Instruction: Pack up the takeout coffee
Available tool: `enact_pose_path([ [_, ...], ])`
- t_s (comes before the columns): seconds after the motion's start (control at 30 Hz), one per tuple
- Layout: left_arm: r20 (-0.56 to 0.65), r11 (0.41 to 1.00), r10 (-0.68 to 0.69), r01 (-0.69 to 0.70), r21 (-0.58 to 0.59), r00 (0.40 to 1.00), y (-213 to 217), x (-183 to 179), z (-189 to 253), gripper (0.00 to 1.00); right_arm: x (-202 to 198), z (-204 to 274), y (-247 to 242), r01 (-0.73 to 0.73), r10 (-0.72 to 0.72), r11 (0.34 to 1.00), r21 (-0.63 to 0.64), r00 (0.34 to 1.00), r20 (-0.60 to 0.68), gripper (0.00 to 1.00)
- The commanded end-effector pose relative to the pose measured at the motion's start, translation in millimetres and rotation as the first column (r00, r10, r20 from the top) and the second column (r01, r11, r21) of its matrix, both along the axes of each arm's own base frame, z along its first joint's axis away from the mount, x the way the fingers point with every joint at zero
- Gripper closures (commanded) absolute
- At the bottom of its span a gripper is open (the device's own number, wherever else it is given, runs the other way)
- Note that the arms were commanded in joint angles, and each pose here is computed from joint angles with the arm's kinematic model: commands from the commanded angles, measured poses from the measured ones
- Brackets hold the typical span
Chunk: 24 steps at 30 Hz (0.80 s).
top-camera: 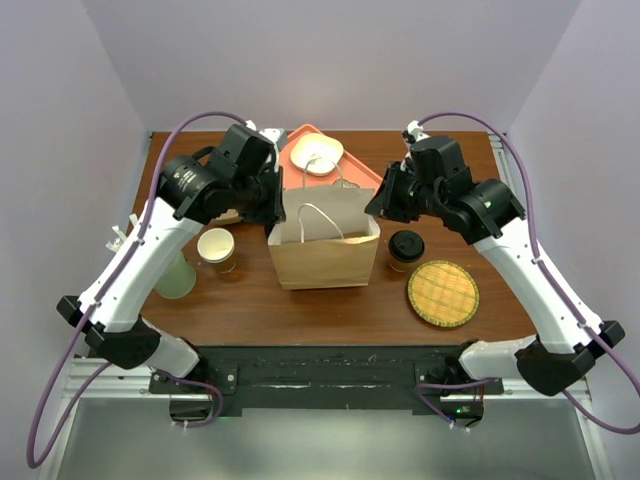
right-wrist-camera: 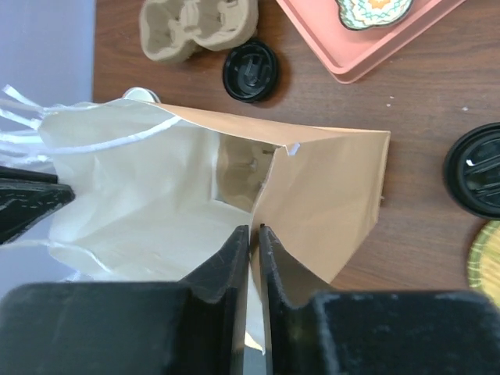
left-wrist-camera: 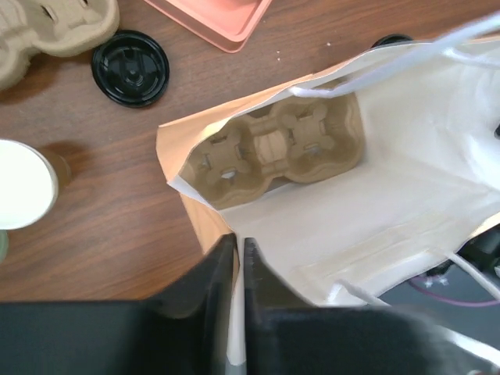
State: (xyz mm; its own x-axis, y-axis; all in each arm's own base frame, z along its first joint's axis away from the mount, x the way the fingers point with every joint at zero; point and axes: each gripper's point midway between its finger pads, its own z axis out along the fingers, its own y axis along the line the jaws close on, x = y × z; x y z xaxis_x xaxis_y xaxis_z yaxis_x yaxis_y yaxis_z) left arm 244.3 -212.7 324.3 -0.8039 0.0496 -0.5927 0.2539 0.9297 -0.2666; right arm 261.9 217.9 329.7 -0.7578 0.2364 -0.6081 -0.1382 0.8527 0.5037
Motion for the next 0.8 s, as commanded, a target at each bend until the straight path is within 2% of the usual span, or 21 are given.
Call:
enact_pose_path([
  [0.0, -0.049, 1.000, 0.000, 0.001, 0.024, 0.999, 5, -10, -20, 0.63, -10, -12, -9, 0.022, -0.023, 1.000, -0.011, 1.000, -0.021, 0.66],
  [0.03, -0.067, 0.999, -0.003, 0.006, 0.041, 0.998, 7, -12, -28, 0.56, -13, -18, -12, 0.025, -0.025, 1.000, -0.014, 0.999, -0.027, 0.63],
  [0.07, -0.065, 0.999, -0.004, 0.007, 0.038, 0.998, 8, -13, -28, 0.53, -12, -18, -11, 0.027, -0.027, 1.000, -0.008, 0.999, -0.023, 0.59],
  [0.13, -0.026, 1.000, 0.005, -0.005, 0.017, 1.000, 11, -13, -18, 0.46, -13, -16, -12, 0.028, -0.028, 1.000, -0.001, 0.999, -0.015, 0.58],
  [0.23, 0.017, 1.000, 0.015, -0.015, -0.004, 1.000, 14, -12, -5, 0.41, -12, -9, -15, 0.041, -0.041, 0.999, -0.001, 0.999, 0.011, 0.59],
  [0.6, 0.055, 0.990, 0.074, -0.080, 0.119, 0.996, 32, 3, -18, 0.41, 1, 15, -21, 0.028, -0.021, 0.998, -0.065, 0.995, 0.101, 0.61],
  [0.7, 0.061, 0.988, 0.081, -0.088, 0.128, 0.995, 30, 10, -17, 0.42, 4, 20, -16, -0.008, 0.016, 0.997, -0.080, 0.995, 0.102, 0.62],
  [0.77, 0.057, 0.988, 0.086, -0.093, 0.124, 0.995, 27, 14, -19, 0.43, 9, 16, -23, 0.034, -0.022, 0.992, -0.125, 0.995, 0.093, 0.62],
])
